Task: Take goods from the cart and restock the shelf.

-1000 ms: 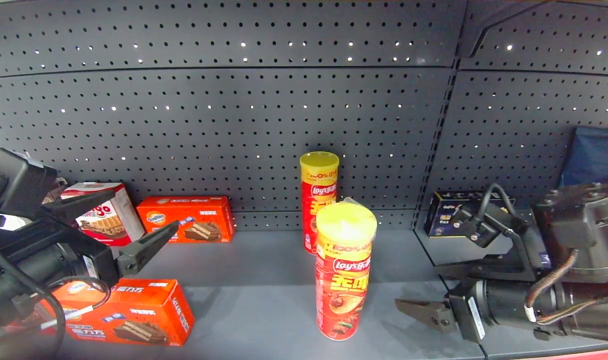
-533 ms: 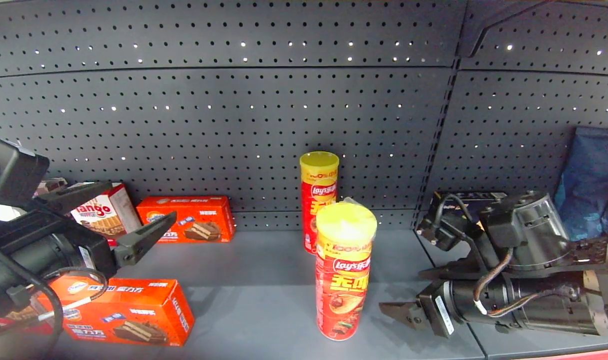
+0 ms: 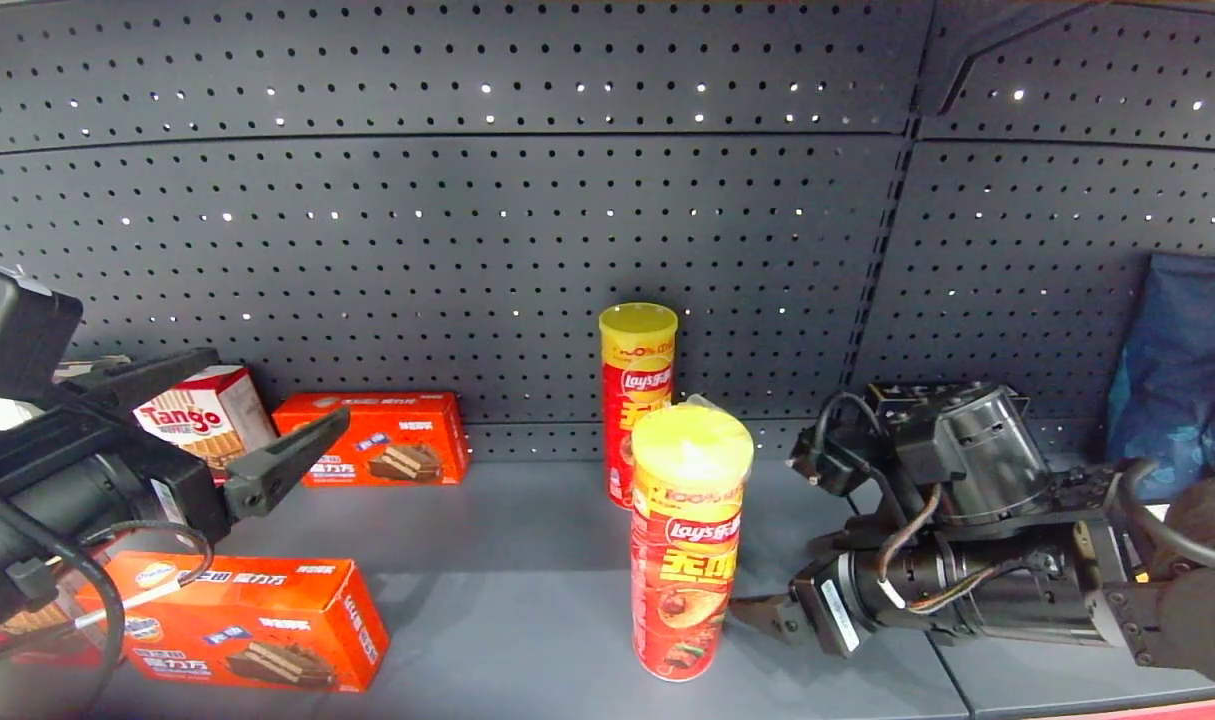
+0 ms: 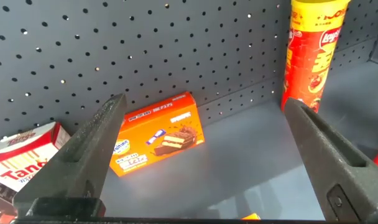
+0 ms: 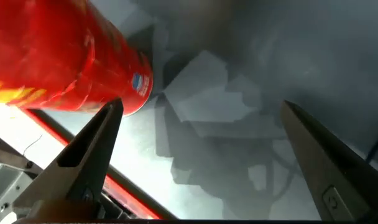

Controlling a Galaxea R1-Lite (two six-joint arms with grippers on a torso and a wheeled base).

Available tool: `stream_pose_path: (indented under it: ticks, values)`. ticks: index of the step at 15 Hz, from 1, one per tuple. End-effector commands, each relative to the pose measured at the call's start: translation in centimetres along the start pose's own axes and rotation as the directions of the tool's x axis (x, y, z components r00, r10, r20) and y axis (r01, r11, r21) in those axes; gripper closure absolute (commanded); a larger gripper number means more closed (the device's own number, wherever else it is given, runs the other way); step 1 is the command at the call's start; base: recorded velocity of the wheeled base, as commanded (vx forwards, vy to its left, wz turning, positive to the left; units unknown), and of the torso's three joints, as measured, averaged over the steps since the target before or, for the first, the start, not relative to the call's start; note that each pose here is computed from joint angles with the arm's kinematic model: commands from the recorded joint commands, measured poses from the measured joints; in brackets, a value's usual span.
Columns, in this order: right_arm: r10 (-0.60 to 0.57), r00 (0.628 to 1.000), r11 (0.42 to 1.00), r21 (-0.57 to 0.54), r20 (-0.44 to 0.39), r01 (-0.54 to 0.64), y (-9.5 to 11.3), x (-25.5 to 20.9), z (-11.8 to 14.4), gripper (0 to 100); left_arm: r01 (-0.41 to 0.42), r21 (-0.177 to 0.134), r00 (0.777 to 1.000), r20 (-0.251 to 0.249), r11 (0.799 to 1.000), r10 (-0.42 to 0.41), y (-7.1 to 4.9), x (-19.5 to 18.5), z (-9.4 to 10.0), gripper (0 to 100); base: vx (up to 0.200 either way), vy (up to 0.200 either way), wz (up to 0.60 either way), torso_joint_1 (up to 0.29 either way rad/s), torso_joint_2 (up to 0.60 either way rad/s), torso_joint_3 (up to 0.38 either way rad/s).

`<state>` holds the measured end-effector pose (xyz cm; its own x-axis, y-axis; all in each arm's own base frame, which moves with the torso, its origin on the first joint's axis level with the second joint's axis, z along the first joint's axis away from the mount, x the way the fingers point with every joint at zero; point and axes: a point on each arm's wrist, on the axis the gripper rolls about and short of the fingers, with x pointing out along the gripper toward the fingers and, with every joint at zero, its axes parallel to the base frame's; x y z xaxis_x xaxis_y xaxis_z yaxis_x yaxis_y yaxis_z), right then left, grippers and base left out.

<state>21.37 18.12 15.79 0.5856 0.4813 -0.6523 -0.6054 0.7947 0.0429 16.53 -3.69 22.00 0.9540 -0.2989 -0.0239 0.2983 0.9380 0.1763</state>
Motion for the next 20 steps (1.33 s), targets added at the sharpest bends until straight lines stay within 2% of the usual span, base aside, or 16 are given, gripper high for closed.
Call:
stream_pose_path:
  ticks: [1,6,20]
  values:
    - [0.01,1.0,1.0,-0.01,-0.023,-0.01,0.4,0.9,-0.2,0,0.0,0.0,1.0,-0.002,1.0,0.0,0.0,0.0,-0.1,0,0.0,0.0,0.0,0.0,0.0,0.0]
    - [0.028,0.999,0.999,-0.027,-0.032,-0.029,1.2,1.8,-0.2,0,0.0,-0.002,1.0,-0.007,1.0,0.0,0.0,0.0,-0.2,0,0.0,0.0,0.0,0.0,0.0,0.0]
    - [0.033,0.999,0.999,-0.031,-0.028,-0.034,1.4,1.5,-0.2,0,0.003,-0.003,1.0,-0.014,1.0,-0.003,0.0,0.0,-0.4,0,0.0,0.0,0.0,0.0,0.0,0.0]
